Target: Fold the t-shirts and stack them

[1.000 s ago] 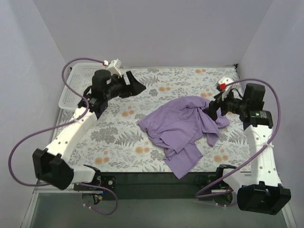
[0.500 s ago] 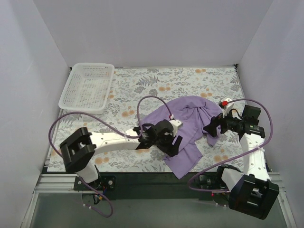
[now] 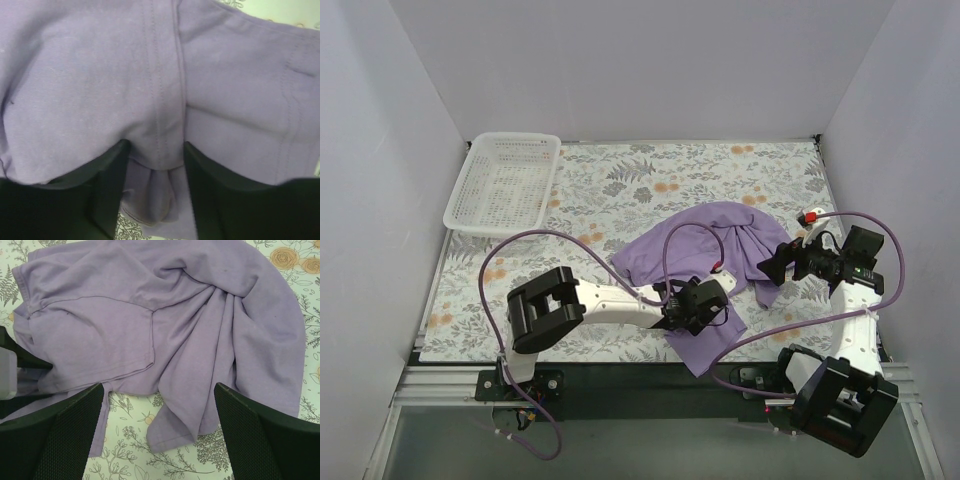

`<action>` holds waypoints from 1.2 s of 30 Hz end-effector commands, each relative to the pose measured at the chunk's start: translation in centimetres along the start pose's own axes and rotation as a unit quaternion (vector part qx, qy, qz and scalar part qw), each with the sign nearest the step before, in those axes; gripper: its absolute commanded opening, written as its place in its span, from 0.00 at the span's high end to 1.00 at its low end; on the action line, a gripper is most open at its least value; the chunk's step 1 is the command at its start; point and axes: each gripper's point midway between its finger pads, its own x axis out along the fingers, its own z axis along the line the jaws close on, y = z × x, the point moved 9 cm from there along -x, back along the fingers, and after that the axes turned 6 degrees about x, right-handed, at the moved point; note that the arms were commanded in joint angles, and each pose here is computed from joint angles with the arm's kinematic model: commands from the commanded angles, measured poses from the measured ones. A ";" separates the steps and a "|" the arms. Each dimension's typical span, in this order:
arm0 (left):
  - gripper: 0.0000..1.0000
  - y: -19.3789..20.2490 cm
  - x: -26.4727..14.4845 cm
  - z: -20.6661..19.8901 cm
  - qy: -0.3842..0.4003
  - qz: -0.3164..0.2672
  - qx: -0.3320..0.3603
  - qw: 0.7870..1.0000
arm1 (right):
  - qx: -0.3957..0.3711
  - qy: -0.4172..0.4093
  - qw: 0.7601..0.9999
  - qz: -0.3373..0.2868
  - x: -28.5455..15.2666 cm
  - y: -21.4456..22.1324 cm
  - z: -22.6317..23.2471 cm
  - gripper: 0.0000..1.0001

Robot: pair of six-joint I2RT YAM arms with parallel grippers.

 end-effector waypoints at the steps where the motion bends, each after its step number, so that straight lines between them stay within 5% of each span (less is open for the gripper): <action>1: 0.58 -1.2 -0.1 0.9 -0.055 -0.013 0.008 0.998 | -0.010 -0.013 1.000 -0.018 0.0 -0.4 0.1 0.03; 3: 0.83 -1.3 -0.2 1.0 -0.067 -0.017 0.001 0.998 | -0.010 -0.013 1.000 -0.019 0.0 -0.4 0.1 0.03; 4: 0.86 -1.5 -0.4 1.1 -0.070 -0.023 -0.007 0.997 | -0.012 -0.013 1.000 -0.021 -0.1 -0.4 0.1 0.03; 9: 0.88 -4.1 -4.0 1.3 -0.040 -0.078 -0.052 0.995 | -0.013 -0.015 1.000 -0.024 -0.1 -0.4 0.2 0.02; 16: 0.74 -4.7 -6.9 1.4 0.060 -0.097 -0.077 0.990 | -0.013 -0.016 0.999 -0.024 -0.2 -0.4 0.2 0.02; 19: 0.88 -3.6 -6.4 1.7 0.074 -0.081 -0.082 0.991 | -0.013 -0.015 0.999 -0.025 -0.2 -0.4 0.2 0.02; 20: 1.00 -3.5 -6.5 1.8 0.079 -0.084 -0.084 0.990 | -0.013 -0.016 0.999 -0.025 -0.2 -0.4 0.2 0.02; 23: 0.96 -3.2 -6.3 1.8 0.094 -0.081 -0.082 0.989 | -0.013 -0.016 0.999 -0.026 -0.2 -0.4 0.1 0.02; 25: 0.72 -2.9 -5.9 1.7 0.101 -0.074 -0.072 0.989 | -0.011 -0.017 0.999 -0.025 -0.2 -0.4 0.1 0.02; 27: 0.66 -2.5 -5.1 1.5 0.102 -0.063 -0.065 0.991 | -0.010 -0.017 0.999 -0.025 -0.2 -0.4 0.1 0.02; 36: 0.66 -1.6 -1.2 1.5 0.038 -0.015 -0.047 0.998 | -0.009 -0.019 0.999 -0.025 -0.1 -0.4 0.1 0.02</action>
